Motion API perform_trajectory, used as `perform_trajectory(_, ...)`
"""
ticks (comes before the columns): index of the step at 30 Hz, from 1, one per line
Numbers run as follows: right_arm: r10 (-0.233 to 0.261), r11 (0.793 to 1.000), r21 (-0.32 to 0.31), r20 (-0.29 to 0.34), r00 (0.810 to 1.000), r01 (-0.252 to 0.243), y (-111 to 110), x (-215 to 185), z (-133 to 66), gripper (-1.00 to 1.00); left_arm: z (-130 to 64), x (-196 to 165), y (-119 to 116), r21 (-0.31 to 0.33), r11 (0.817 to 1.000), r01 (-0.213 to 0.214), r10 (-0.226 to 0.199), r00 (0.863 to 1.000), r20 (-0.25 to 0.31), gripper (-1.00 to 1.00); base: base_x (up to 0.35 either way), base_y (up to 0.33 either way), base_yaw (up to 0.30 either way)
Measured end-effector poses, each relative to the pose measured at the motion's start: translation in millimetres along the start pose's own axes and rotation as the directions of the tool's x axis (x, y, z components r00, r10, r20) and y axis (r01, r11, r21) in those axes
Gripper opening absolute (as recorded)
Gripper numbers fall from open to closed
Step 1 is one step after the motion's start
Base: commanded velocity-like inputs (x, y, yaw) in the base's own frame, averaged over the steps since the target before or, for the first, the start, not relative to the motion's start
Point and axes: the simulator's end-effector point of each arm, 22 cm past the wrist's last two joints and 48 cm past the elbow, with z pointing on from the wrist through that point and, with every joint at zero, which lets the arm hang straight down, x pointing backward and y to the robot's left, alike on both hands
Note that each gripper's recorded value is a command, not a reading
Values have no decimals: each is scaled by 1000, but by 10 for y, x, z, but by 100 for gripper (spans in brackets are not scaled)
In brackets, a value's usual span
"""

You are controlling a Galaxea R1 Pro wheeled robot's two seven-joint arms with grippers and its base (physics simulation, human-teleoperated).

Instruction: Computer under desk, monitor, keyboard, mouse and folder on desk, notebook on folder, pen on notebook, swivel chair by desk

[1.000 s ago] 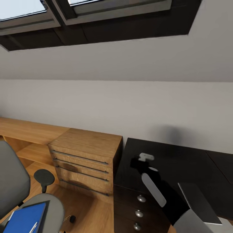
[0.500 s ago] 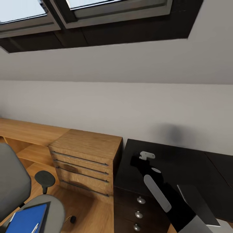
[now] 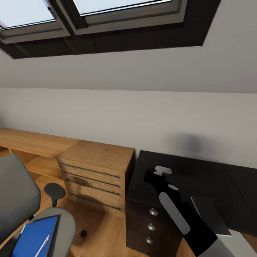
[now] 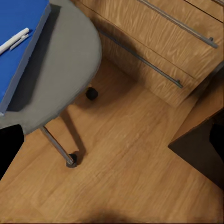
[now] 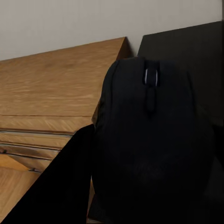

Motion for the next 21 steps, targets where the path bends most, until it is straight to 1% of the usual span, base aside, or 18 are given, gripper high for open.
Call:
perform_trajectory(2, 1, 1000, 3, -2, 1000, -1, -3, -14, -6, -100, -17, 10, 7, -4, 1000, -1, 1, 1000, -7, 100, -133, 0, 0)
perform_trajectory(3, 0, 1000, 15, 4, 1000, 0, -76, -64, -13, -100, -23, 40, 38, -14, 1000, -5, 5, 1000, -16, 100, -14, 0, 0)
perform_trajectory(4, 3, 1000, 19, 4, 1000, -3, -96, -64, -9, -100, -22, 47, 40, -15, 1000, -5, 5, 1000, -18, 100, -7, 0, 0)
perform_trajectory(5, 13, 999, 36, 7, 1000, -13, -169, -85, -5, -100, -20, 60, 49, -16, 1000, -7, 7, 1000, -21, 100, -4, 0, 0)
perform_trajectory(7, 60, 995, 75, 5, 998, -60, -359, -82, -12, -100, -12, 119, 94, -25, 1000, -16, 15, 999, -31, 100, -2, 0, 0)
perform_trajectory(8, 86, 993, 85, 2, 996, -86, -425, -71, -19, -100, -11, 144, 105, -29, 999, -19, 18, 999, -36, 100, -1, 0, 0)
perform_trajectory(11, 134, 986, 101, -1, 991, -133, -559, -72, -35, -100, -11, 210, 119, -36, 999, -21, 20, 999, -47, 100, 0, 0, 0)
perform_trajectory(13, 142, 984, 106, 3, 990, -142, -623, -98, -49, -100, -10, 253, 137, -42, 999, -25, 22, 998, -55, 100, 0, 0, -54)
perform_trajectory(17, 154, 982, 108, 12, 988, -155, -692, -133, -89, -100, -8, 323, 175, -53, 998, -32, 29, 997, -65, 100, 0, 0, -171)
perform_trajectory(18, 168, 979, 117, 20, 986, -169, -757, -163, -98, -100, -5, 343, 197, -58, 998, -35, 31, 997, -68, 100, 0, 0, -100)
perform_trajectory(20, 196, 973, 120, 23, 980, -197, -804, -184, -104, -100, -3, 368, 226, -63, 997, -41, 37, 997, -71, 100, 0, 0, -34)
perform_trajectory(21, 203, 972, 119, 22, 979, -204, -807, -187, -104, -100, -2, 370, 230, -64, 997, -43, 38, 997, -71, 100, 0, 0, -17)
